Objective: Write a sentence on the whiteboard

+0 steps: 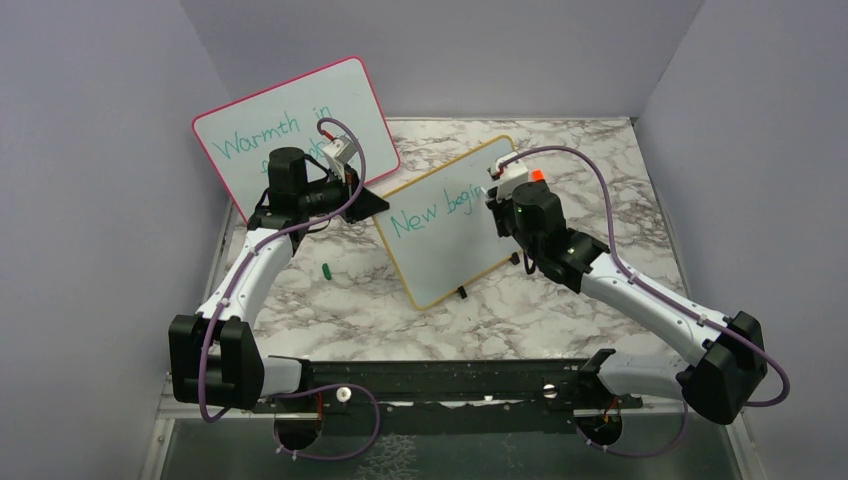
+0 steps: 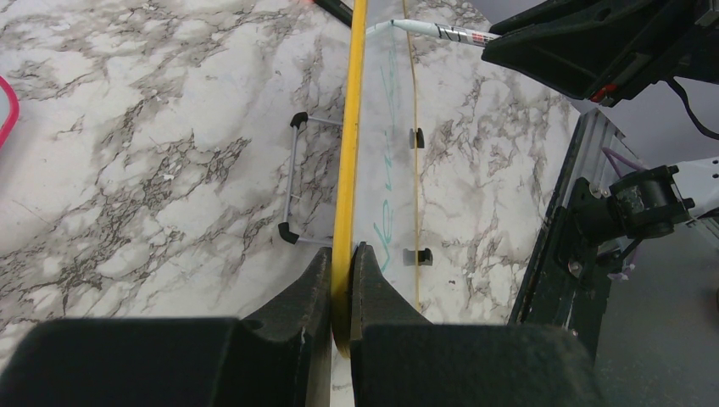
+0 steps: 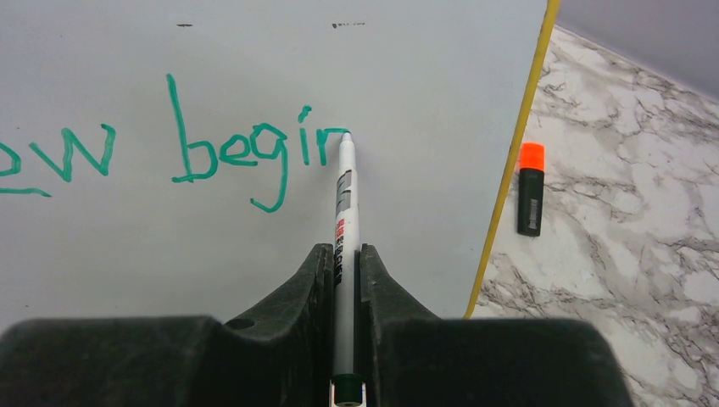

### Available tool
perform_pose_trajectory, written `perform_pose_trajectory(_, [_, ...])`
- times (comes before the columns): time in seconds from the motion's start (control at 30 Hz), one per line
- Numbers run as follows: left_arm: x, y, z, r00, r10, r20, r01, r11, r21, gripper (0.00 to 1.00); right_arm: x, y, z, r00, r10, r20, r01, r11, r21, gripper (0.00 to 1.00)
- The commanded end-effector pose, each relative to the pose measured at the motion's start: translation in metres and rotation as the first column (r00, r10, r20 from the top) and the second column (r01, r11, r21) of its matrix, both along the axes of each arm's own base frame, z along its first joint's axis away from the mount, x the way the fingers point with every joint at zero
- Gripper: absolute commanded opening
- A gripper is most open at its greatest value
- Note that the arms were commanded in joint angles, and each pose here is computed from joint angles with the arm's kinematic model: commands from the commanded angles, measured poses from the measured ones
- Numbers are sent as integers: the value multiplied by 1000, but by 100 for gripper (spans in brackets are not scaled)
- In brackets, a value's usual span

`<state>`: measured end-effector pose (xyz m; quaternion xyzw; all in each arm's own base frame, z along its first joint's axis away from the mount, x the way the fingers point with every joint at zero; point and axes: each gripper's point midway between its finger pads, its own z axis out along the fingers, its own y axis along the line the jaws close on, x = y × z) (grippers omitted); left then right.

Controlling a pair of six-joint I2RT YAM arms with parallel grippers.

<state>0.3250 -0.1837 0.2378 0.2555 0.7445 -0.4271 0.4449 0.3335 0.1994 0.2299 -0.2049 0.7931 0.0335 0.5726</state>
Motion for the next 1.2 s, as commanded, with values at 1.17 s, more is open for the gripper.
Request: perform_pose_trajectory(1.17, [7, 10, -28, 998, 52, -18, -50, 994, 93, 0, 9, -5, 20, 998, -42, 57, 39, 998, 49, 0])
